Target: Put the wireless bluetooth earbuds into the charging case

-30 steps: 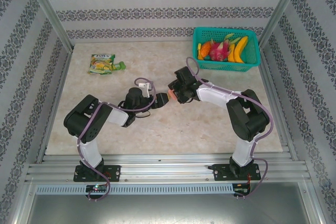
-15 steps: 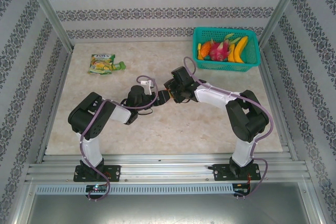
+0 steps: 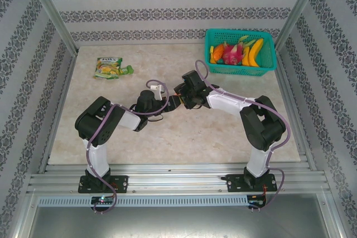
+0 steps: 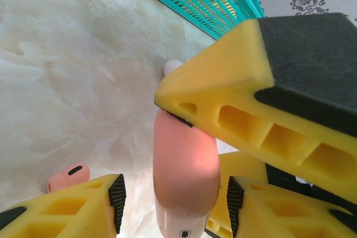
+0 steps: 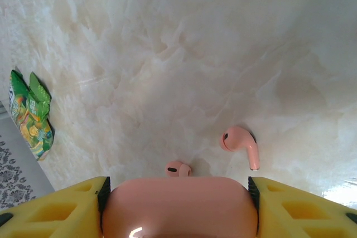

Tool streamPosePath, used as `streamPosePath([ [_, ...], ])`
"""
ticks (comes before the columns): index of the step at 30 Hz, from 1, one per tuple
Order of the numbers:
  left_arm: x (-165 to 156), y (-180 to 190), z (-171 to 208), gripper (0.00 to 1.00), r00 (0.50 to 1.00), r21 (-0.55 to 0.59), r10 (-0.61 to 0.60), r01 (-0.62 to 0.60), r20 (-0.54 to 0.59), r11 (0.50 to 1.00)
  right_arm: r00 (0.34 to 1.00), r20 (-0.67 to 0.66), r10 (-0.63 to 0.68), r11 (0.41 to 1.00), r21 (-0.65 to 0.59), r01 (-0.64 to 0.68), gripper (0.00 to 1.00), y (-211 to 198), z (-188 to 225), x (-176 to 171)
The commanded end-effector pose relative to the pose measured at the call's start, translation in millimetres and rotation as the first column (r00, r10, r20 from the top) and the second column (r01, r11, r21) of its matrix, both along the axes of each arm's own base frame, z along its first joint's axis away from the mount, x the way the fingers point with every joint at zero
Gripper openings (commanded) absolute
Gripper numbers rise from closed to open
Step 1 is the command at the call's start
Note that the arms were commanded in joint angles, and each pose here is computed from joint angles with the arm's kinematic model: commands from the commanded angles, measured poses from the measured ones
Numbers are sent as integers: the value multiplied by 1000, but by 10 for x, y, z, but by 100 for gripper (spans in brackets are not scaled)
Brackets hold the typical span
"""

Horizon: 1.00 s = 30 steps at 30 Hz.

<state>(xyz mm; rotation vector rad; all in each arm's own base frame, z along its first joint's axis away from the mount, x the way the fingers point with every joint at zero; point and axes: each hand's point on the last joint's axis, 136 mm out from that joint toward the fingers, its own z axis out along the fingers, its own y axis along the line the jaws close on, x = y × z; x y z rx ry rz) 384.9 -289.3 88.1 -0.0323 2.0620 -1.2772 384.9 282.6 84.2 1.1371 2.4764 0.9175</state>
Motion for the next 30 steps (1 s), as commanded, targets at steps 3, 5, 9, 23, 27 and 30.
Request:
streamPosePath([
  [3, 62, -90, 146, 46, 998, -30, -4, 6, 58, 1000, 999, 45, 4, 999, 47, -6, 54, 92, 219, 8],
  [5, 74, -90, 165, 43, 998, -34, -3, 5, 63, 999, 999, 41, 3, 999, 45, -5, 54, 89, 201, 6],
  [9, 79, -93, 168, 36, 998, -34, -1, 3, 63, 999, 999, 41, 0, 999, 50, -3, 54, 89, 188, 10],
  [23, 15, -108, 290, 15, 997, -16, -40, 41, 68, 999, 988, 154, -11, 999, 32, 6, 71, -273, 587, 153],
  [27, -51, -134, 431, 12, 992, 12, -94, 93, 83, 996, 971, 229, 66, 997, -58, -54, 72, -545, 751, 68],
  [30, -119, -129, 537, 12, 985, 44, -147, 144, 91, 989, 938, 299, 177, 980, -143, -139, 73, -726, 784, -47],
])
